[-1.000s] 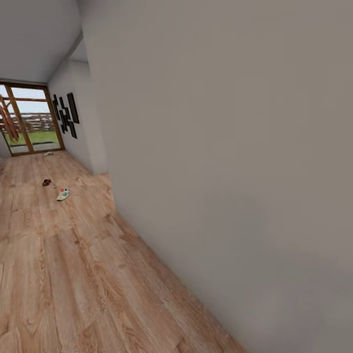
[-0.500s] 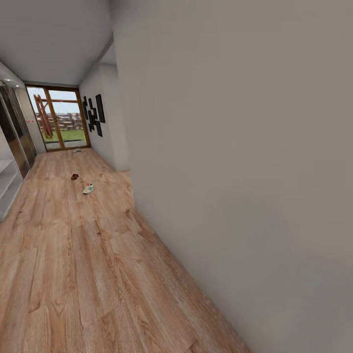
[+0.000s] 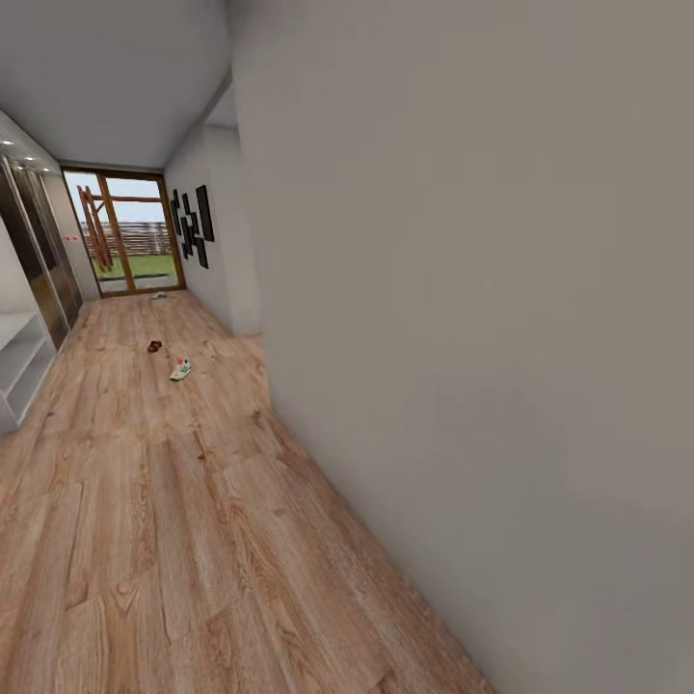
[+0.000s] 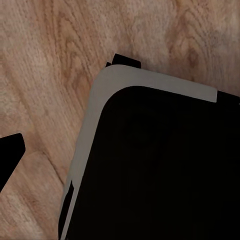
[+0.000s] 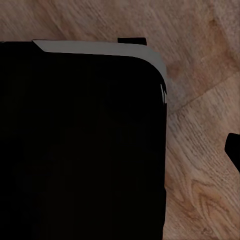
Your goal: Pick up the two gym shoes and the two sandals from the corridor floor and place them onto the hallstand (shoe rack) in the corridor, making sure they are on the rack and not on the floor. Arrange them so the two gym shoes are next to each other and the two sandals are next to each other.
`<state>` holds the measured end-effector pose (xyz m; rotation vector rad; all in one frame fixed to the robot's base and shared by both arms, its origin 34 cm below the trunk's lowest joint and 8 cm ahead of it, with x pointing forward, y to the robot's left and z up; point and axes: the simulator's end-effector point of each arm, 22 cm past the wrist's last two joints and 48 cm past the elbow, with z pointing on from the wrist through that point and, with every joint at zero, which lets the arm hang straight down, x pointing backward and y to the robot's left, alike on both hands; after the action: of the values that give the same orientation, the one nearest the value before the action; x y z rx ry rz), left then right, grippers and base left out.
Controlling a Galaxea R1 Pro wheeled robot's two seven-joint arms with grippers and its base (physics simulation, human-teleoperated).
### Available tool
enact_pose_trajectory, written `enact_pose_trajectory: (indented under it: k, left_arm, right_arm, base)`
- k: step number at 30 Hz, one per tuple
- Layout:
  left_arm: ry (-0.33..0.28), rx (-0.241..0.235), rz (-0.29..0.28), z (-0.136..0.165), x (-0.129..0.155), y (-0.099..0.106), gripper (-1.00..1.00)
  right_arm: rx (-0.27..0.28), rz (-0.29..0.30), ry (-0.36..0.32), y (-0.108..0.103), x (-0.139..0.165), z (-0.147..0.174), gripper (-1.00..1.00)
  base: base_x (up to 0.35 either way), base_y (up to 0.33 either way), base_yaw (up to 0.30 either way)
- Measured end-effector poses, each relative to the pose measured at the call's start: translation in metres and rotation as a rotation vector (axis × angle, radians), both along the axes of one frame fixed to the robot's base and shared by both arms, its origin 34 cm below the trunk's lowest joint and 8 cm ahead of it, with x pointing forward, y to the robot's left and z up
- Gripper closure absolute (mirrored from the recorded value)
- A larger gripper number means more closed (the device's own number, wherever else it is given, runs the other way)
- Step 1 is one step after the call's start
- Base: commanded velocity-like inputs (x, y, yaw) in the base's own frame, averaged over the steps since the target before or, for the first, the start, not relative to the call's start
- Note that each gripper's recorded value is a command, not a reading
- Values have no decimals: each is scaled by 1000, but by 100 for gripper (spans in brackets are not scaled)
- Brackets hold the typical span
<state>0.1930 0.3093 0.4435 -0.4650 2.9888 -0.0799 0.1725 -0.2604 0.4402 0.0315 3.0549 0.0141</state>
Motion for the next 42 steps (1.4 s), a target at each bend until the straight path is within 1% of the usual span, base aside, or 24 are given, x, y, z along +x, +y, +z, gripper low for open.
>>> enact_pose_trajectory:
  k: [4, 6, 7, 9, 10, 13, 14, 16, 17, 18, 19, 21, 24, 26, 36, 42]
  left_arm:
    - [-10, 6, 1, 1, 4, 3, -100]
    - [-34, 13, 0, 2, 17, 6, -100]
    - [-34, 13, 0, 2, 17, 6, -100]
    - [-72, 23, -2, 5, 38, 11, -100]
    - [-72, 23, -3, 5, 38, 11, -100]
    - [-138, 47, -5, 12, 76, 25, -100]
    - [-139, 48, -6, 12, 76, 26, -100]
    - [-181, 63, -8, 18, 98, 34, -100]
    - [-181, 63, -8, 18, 98, 34, -100]
    - [-199, 70, -8, 21, 108, 37, -100]
    - [-200, 70, -9, 21, 108, 37, -100]
    - [-231, 81, -10, 27, 124, 43, -100]
    - [-243, 84, -11, 29, 129, 44, -100]
    - [-261, 87, -12, 31, 138, 45, -100]
    - [-282, 90, -15, 35, 148, 45, -100]
    - [-290, 92, -14, 26, 151, 45, -100]
  right_arm:
    - [-3, -6, -4, -3, 2, 0, -100]
    - [-1, -7, -21, -4, 11, 1, -100]
    - [-1, -7, -21, -4, 11, 1, -100]
    - [-1, -4, -63, -6, 36, 3, -100]
    - [-1, -4, -64, -6, 36, 4, -100]
    - [-4, 2, -147, -8, 85, 11, -100]
    - [-4, 2, -147, -8, 86, 12, -100]
    - [-4, 7, -184, -9, 109, 17, -100]
    - [-4, 7, -184, -9, 109, 17, -100]
    - [-4, 9, -196, -9, 118, 19, -100]
    - [-4, 9, -196, -9, 118, 19, -100]
    - [-1, 11, -215, -6, 130, 22, -100]
    - [1, 12, -222, -4, 134, 23, -100]
    - [8, 13, -231, 2, 140, 25, -100]
    - [21, 15, -244, 13, 148, 28, -100]
    - [25, 18, -248, 17, 150, 18, -100]
  base:
    - [0, 0, 4]
    - [0, 0, 2]
    - [0, 0, 2]
    - [0, 0, 2]
    - [0, 0, 1]
    - [0, 0, 0]
    - [0, 0, 0]
    - [0, 0, 0]
    - [0, 0, 0]
    - [0, 0, 0]
    - [0, 0, 0]
    - [0, 0, 0]
    - [0, 0, 0]
    - [0, 0, 0]
    - [0, 0, 0]
    - [0, 0, 0]
